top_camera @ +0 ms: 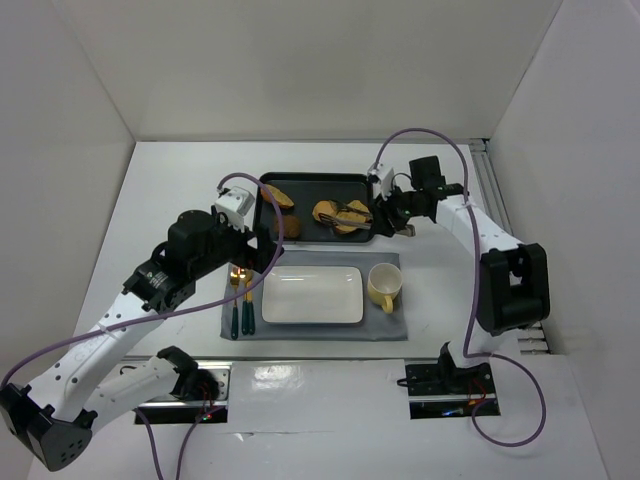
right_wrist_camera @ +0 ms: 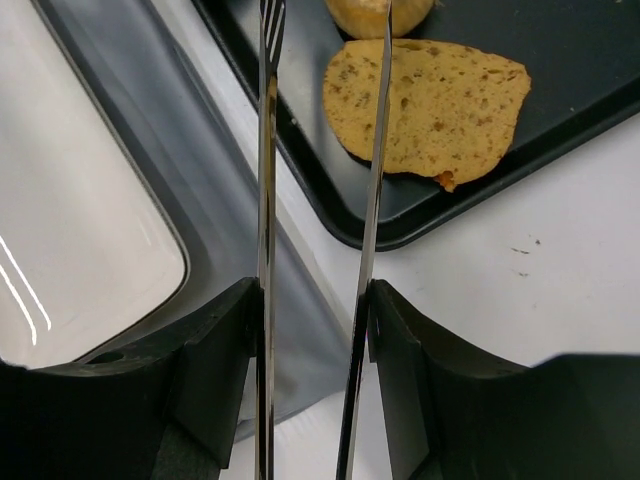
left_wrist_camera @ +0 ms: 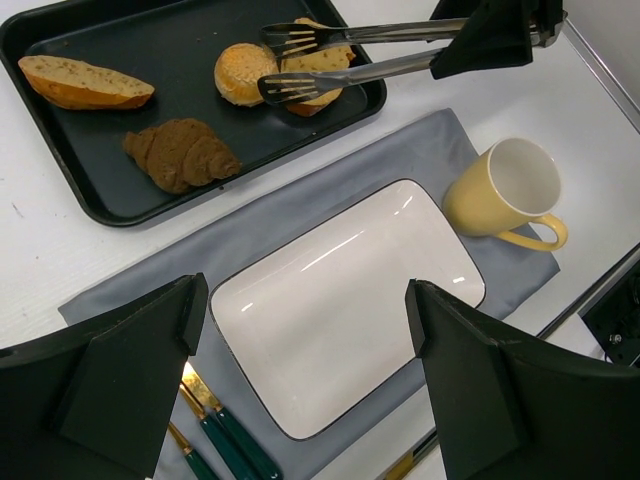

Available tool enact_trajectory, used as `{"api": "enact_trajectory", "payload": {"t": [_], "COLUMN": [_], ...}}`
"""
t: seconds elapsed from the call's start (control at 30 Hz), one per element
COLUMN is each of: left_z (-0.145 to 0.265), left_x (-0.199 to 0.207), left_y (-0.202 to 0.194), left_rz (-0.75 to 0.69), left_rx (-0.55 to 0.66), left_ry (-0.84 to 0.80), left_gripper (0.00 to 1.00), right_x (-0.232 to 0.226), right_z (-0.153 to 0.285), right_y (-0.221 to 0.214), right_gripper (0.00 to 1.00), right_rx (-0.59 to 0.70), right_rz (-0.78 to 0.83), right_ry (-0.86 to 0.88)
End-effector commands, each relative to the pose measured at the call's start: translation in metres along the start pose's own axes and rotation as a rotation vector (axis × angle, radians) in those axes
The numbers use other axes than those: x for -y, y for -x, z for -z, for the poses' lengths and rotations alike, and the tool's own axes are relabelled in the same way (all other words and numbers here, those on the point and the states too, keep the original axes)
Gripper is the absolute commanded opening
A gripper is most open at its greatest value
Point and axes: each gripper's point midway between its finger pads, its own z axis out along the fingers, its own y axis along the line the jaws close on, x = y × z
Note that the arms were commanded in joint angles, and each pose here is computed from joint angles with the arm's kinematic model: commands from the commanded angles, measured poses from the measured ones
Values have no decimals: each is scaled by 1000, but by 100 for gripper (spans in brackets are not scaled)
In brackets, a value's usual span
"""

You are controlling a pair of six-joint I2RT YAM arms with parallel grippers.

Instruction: Place the bread

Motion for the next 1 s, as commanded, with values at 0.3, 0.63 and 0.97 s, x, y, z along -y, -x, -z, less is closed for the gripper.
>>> {"api": "enact_trajectory", "payload": {"t": [0.3,0.63,0.97], "left_z": [-1,-3,-3], "left_x": [2,1,1], "left_y": [14,12,12], "left_rz": [-10,-9,-9], "left_rx": [57,48,48], "left_ry": [-10,-8,-8], "left_gripper": [100,100,100], "right_x": [30,33,35], "right_z": [-12,-31,-40], "right_y": [31,25,23], "right_gripper": [58,65,42], "right_rx": [57,29,15], "right_rz": [51,32,31], "right_ry": [-72,-36,-32]}}
